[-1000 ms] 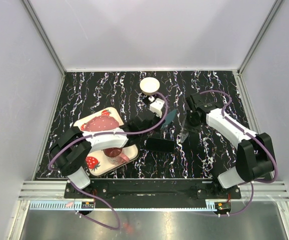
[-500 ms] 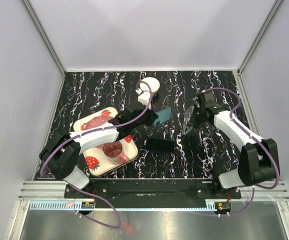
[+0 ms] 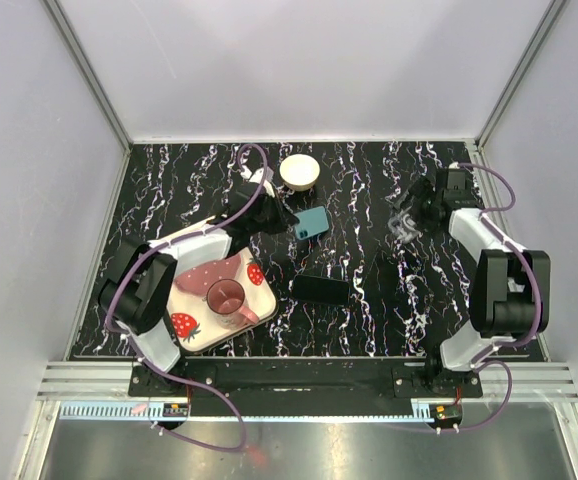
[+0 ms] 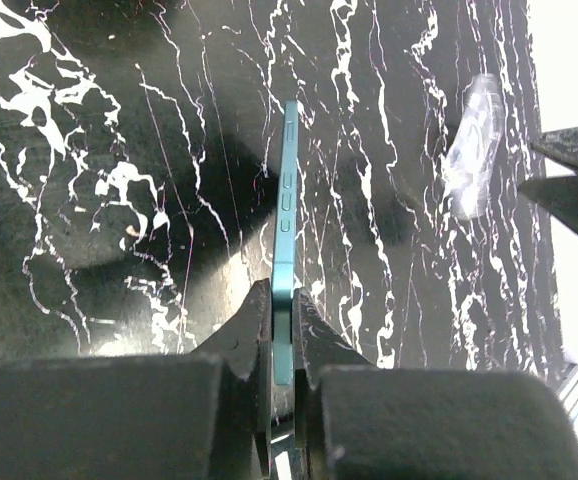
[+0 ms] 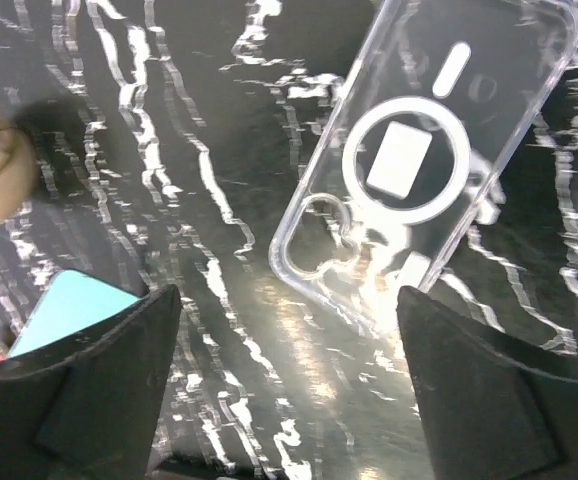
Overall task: Take the phone out of the phone case
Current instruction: Place the phone case at the center of the board, then place the phone at the center of the board, then pick up the phone at the center of the board.
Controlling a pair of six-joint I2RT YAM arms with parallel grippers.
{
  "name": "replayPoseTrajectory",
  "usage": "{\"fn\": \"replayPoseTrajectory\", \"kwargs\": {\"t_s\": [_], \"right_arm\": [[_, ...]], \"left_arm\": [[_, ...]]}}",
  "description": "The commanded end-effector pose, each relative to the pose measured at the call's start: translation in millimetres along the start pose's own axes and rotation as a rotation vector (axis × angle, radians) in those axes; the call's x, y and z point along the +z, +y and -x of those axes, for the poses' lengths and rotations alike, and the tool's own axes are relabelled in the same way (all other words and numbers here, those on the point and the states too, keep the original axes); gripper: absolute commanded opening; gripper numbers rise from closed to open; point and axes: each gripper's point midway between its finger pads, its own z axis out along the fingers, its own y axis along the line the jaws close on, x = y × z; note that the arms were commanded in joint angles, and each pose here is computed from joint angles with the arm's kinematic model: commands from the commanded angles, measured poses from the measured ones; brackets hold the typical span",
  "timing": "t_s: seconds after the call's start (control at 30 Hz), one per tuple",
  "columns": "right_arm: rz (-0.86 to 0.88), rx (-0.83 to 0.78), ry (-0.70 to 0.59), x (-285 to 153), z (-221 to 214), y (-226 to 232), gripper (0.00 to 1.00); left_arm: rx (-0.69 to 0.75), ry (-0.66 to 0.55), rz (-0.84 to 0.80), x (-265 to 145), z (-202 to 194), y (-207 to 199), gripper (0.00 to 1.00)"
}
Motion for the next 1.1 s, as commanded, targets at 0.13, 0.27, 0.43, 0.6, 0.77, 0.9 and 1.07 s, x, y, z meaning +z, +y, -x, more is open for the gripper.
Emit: {"fn": "replayPoseTrajectory", "kwargs": {"t_s": [0.13,0.27,0.43,0.6,0.77,0.9,1.07], "right_arm": [[-0.07,0.036,-0.101,-36,17,-9,0.98],[0.0,0.013,-0.017,-45,-17,-5,0.98],[0.0,-0.074,0.065,-51,-70,12,1.0],[0.022,-0.185,0.166,-53,-119,28,1.0],[0.093,-0.265,0.215,-46,-141,42,1.0],[0.129,-0.298,0.294,-29,-174,64,1.0],[0.189,-0.321,0.428,-9,-217,88,1.0]], "left_arm": [[-0.083,0.01,0.002,24,27,-2,0.0],[-0.05,0.114,0.11,42,12,24,0.0],[-0.052,0.212,0.118,51,-12,39,0.25],[-0.011,0.186,0.142,36,-8,43,0.71],[0.056,0.125,0.166,1,20,29,0.93],[0.057,0.045,0.176,-31,42,15,0.96],[0.045,-0.018,0.182,-65,59,2,0.97]]}}
